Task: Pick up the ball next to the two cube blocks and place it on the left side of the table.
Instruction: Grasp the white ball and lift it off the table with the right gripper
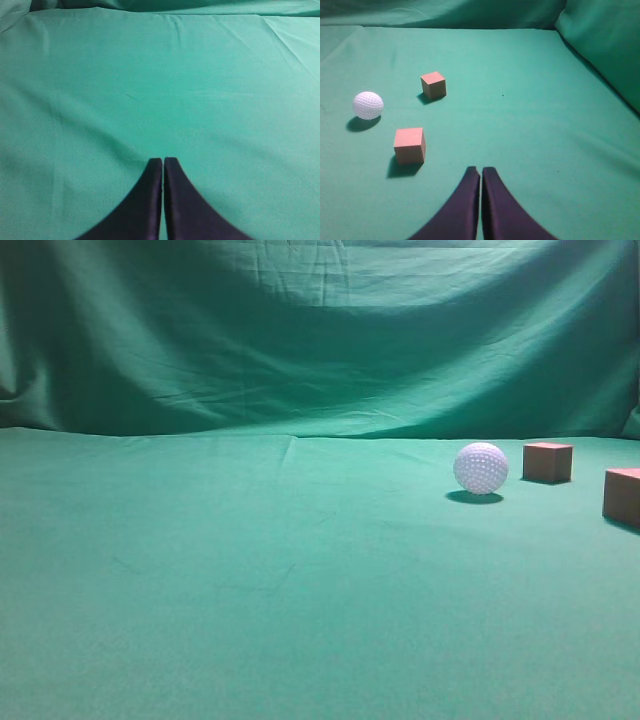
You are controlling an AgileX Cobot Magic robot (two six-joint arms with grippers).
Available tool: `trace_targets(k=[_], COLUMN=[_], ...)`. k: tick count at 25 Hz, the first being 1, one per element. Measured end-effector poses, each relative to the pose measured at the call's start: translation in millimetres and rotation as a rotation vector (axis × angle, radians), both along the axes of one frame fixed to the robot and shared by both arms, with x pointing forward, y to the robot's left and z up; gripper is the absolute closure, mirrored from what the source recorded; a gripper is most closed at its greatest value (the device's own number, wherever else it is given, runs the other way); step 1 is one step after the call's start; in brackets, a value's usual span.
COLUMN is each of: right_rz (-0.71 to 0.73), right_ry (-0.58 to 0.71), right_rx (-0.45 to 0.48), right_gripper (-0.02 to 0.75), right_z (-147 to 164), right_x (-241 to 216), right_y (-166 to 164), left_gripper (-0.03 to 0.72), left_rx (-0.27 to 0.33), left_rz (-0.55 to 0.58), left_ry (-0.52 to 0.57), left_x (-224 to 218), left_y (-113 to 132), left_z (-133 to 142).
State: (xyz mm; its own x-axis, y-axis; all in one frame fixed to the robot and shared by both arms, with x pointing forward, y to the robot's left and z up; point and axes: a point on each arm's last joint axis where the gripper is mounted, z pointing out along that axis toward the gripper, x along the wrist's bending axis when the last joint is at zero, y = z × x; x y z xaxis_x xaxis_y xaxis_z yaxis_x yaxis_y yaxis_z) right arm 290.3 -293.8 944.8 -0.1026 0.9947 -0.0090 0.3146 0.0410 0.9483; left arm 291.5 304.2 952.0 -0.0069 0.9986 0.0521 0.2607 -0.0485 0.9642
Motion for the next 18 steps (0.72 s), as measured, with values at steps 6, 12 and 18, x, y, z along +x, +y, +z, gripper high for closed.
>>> trace_targets(k=[6,12,18], right_rz=[0.000,0.000,0.000], right_ry=[0.000,0.000,0.000], right_rx=[0.000,0.000,0.000], right_gripper=[0.738,0.738,0.738], right_z=[0.0,0.0,0.0], right_x=[0.0,0.0,0.0], right_y=[0.0,0.0,0.0], left_gripper=[0.688,0.688,0.688], left_rx=[0.000,0.000,0.000], left_rz=[0.000,0.000,0.000], left_ry=[0.000,0.000,0.000], left_x=[0.0,0.0,0.0], left_y=[0.0,0.0,0.0], left_z=[0.0,0.0,0.0])
